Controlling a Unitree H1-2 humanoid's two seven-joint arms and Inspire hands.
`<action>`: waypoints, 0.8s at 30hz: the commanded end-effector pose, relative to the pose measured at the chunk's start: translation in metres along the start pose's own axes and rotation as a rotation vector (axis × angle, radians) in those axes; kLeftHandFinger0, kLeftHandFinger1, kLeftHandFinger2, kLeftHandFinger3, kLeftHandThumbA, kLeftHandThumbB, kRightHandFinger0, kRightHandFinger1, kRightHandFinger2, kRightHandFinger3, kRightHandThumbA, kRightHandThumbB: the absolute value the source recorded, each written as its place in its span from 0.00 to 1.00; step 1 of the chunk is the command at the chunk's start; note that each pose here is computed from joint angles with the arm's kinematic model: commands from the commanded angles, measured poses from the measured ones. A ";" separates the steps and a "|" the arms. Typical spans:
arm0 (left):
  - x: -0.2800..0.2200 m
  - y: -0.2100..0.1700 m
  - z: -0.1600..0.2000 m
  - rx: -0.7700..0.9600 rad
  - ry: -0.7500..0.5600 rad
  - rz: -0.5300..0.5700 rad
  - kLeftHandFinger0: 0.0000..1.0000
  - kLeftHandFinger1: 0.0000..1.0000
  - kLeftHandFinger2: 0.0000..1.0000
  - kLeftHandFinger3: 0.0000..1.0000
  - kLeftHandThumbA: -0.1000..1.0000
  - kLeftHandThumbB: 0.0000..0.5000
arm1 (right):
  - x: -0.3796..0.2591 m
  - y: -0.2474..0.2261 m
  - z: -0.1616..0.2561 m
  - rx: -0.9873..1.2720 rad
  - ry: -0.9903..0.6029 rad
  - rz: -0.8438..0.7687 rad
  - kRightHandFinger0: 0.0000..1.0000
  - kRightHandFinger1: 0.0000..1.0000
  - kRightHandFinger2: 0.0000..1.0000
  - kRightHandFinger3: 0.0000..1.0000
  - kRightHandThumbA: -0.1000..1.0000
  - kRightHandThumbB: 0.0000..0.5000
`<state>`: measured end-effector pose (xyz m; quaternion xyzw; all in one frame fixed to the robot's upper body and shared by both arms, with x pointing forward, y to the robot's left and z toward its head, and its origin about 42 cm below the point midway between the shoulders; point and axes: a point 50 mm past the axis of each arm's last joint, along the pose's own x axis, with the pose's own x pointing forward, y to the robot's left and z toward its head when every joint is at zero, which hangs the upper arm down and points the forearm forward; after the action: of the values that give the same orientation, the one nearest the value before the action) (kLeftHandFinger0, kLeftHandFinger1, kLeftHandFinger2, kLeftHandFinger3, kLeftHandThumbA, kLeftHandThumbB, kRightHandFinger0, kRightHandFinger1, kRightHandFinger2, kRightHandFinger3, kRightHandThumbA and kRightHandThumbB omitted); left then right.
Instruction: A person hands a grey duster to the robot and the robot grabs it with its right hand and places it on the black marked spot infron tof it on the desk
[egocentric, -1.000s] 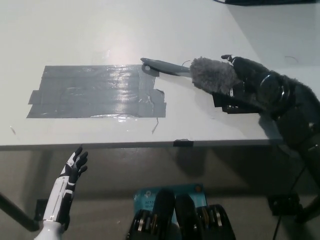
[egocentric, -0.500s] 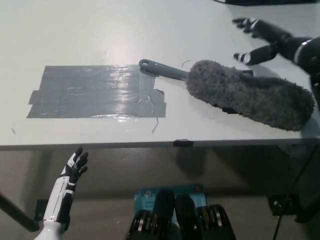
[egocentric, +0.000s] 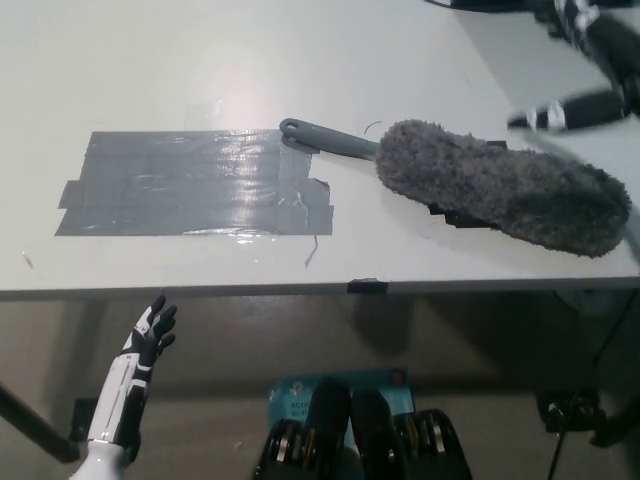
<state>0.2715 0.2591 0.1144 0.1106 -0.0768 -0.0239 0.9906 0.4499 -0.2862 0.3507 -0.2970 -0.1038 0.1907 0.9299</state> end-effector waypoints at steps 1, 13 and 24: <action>-0.005 0.004 0.000 0.033 -0.033 -0.019 1.00 1.00 1.00 1.00 1.00 0.30 | -0.192 0.054 0.090 0.110 -0.499 -0.199 1.00 1.00 1.00 1.00 0.97 0.96; -0.055 -0.008 -0.027 0.012 0.060 -0.003 1.00 1.00 1.00 1.00 0.99 0.28 | -0.204 0.196 -0.074 0.352 -0.029 -0.243 1.00 1.00 1.00 1.00 1.00 0.66; -0.047 -0.005 -0.022 0.025 0.041 -0.014 1.00 1.00 1.00 1.00 1.00 0.32 | -0.200 0.224 -0.109 0.287 0.056 -0.438 1.00 1.00 1.00 0.68 0.06 0.58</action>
<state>0.2230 0.2664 0.0682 0.1072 0.0084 -0.0143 0.9941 0.2301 -0.2576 0.0990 -0.0857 0.0628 0.1242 0.9866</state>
